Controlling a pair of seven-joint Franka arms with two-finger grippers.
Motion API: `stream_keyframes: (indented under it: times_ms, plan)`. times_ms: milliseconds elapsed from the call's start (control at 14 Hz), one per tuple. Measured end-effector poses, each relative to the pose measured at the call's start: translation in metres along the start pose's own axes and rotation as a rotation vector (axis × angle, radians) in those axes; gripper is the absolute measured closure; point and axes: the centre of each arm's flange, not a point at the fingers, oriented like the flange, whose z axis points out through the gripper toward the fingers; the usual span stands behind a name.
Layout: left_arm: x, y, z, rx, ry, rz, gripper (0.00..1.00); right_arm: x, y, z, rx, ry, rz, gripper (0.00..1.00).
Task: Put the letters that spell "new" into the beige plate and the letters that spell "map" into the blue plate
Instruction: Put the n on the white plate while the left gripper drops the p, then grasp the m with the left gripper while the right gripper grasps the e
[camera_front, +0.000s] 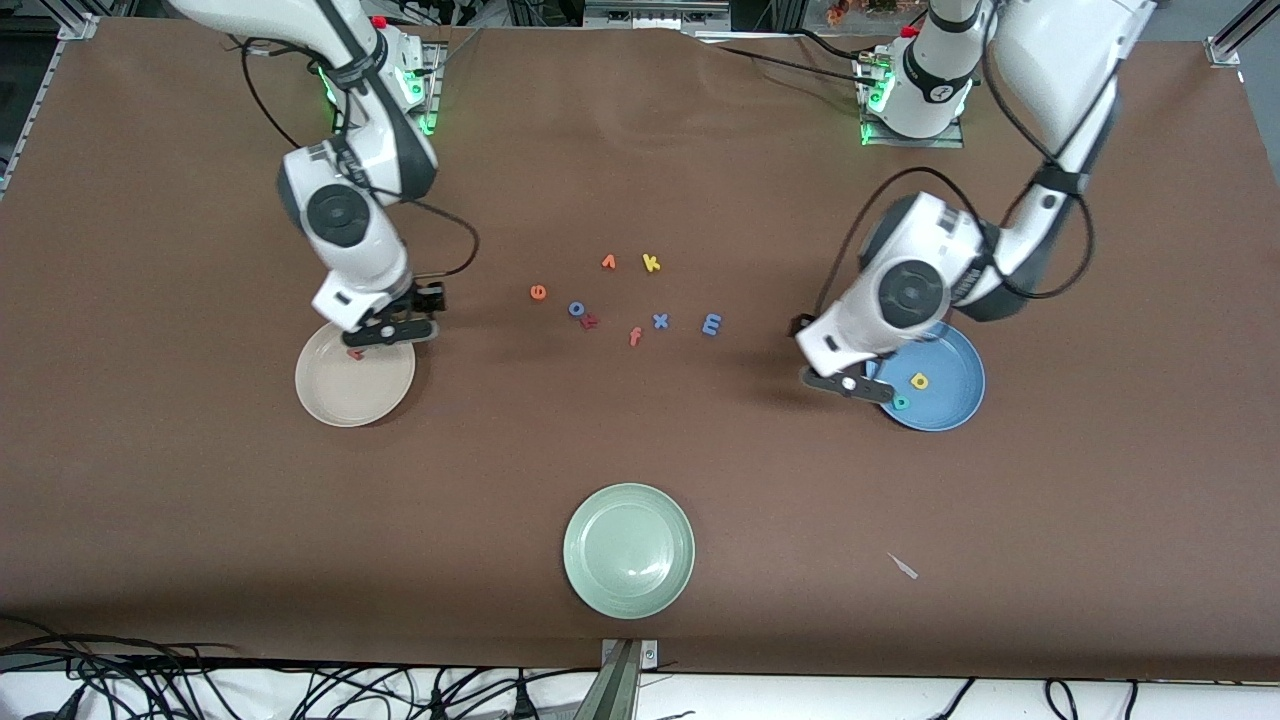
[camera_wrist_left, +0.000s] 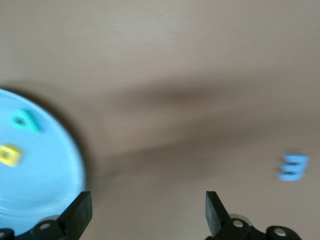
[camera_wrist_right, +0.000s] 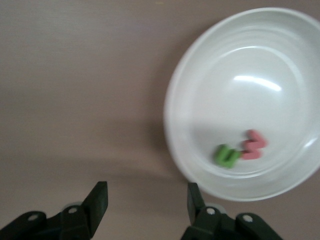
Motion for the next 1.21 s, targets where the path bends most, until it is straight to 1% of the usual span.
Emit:
stream_keyframes:
  times_ms: [71, 214, 356, 427, 498, 570, 712, 783, 926, 1068, 1139, 1211]
  plan:
    - [-0.006, 0.029, 0.002, 0.005, 0.002, -0.016, 0.00, -0.007, -0.027, -0.004, 0.010, 0.005, 0.026, 0.25]
    - [-0.014, 0.078, 0.008, 0.008, 0.006, -0.050, 0.00, -0.026, -0.079, -0.012, 0.032, 0.010, 0.086, 0.25]
    - [-0.017, 0.117, 0.021, -0.012, 0.025, -0.045, 0.00, -0.041, -0.112, -0.018, 0.047, 0.014, 0.125, 0.25]
    - [-0.019, 0.131, 0.031, -0.024, 0.030, -0.037, 0.00, -0.044, -0.120, -0.019, 0.053, 0.017, 0.136, 0.26]
    - [-0.020, 0.138, 0.044, -0.028, 0.024, -0.030, 0.00, -0.044, -0.125, -0.019, 0.059, 0.020, 0.143, 0.26]
    - [-0.020, 0.140, 0.055, -0.017, 0.019, -0.017, 0.00, -0.044, -0.131, -0.018, 0.067, 0.024, 0.153, 0.26]
    - [-0.016, 0.135, 0.074, 0.035, 0.026, 0.021, 0.00, -0.048, -0.150, -0.012, 0.089, 0.029, 0.169, 0.26]
    - [-0.015, 0.134, 0.081, 0.044, 0.026, 0.028, 0.00, -0.051, -0.158, -0.007, 0.101, 0.030, 0.170, 0.26]
    - [-0.014, 0.134, 0.093, 0.043, 0.018, 0.032, 0.00, -0.053, -0.166, 0.004, 0.116, 0.027, 0.168, 0.26]
    - [-0.014, 0.135, 0.099, 0.041, 0.010, 0.034, 0.00, -0.051, -0.165, 0.014, 0.116, 0.029, 0.157, 0.26]
    - [-0.015, 0.136, 0.101, 0.040, 0.009, 0.036, 0.07, -0.049, -0.163, 0.019, 0.113, 0.034, 0.152, 0.26]
    - [-0.015, 0.137, 0.102, 0.038, 0.010, 0.037, 0.07, -0.047, -0.160, 0.024, 0.112, 0.038, 0.150, 0.26]
